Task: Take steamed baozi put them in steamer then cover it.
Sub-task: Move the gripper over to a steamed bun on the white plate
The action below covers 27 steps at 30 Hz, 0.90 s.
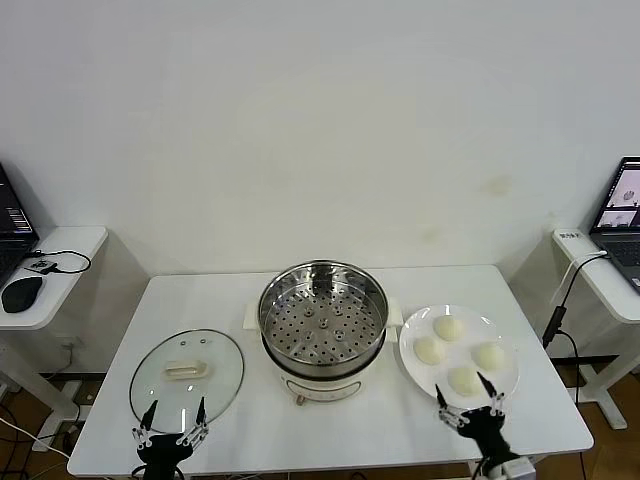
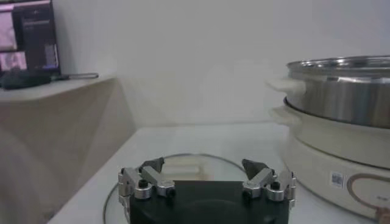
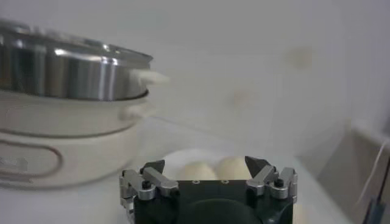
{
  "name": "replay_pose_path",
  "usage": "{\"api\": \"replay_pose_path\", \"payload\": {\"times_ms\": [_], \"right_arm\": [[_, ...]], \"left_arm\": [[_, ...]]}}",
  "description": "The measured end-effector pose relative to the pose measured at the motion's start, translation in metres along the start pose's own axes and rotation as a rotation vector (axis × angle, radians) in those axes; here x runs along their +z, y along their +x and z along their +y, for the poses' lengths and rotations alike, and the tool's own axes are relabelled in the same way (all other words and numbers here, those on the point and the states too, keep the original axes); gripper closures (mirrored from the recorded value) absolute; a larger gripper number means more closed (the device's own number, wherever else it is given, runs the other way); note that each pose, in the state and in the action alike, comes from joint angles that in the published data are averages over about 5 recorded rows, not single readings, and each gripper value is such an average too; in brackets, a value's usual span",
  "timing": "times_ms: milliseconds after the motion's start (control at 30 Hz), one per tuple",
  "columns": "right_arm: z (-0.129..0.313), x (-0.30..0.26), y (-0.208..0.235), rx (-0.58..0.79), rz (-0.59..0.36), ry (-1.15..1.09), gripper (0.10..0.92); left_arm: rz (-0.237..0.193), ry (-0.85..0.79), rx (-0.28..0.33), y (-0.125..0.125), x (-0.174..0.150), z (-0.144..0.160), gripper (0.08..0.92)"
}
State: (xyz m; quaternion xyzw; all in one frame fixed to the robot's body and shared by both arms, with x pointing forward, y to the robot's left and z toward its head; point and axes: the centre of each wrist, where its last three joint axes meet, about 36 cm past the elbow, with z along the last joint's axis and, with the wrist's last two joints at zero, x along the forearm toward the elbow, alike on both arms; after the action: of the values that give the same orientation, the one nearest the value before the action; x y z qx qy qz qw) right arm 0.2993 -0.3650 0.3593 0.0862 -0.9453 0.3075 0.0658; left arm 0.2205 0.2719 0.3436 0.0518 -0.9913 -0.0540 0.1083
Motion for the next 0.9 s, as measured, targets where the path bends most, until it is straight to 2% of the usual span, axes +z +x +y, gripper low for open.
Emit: {"api": "replay_pose_path", "payload": {"times_ms": [200, 367, 633, 900], "right_arm": [[-0.05, -0.005, -0.032, -0.049, 0.009, 0.24, 0.2], [-0.096, -0.015, -0.071, -0.147, 0.034, 0.42, 0.199], [-0.15, -0.043, -0.146, -0.389, 0.116, 0.584, 0.199], [-0.177, -0.07, -0.206, -0.661, 0.219, 0.67, 0.2]], "left_arm": [[-0.005, -0.034, 0.007, -0.003, -0.003, -0.002, 0.177], [0.007, -0.074, 0.004, -0.003, -0.005, -0.003, 0.177], [0.008, -0.109, -0.007, 0.002, -0.006, -0.004, 0.177], [0.025, -0.134, -0.021, 0.005, 0.001, -0.003, 0.177]]}}
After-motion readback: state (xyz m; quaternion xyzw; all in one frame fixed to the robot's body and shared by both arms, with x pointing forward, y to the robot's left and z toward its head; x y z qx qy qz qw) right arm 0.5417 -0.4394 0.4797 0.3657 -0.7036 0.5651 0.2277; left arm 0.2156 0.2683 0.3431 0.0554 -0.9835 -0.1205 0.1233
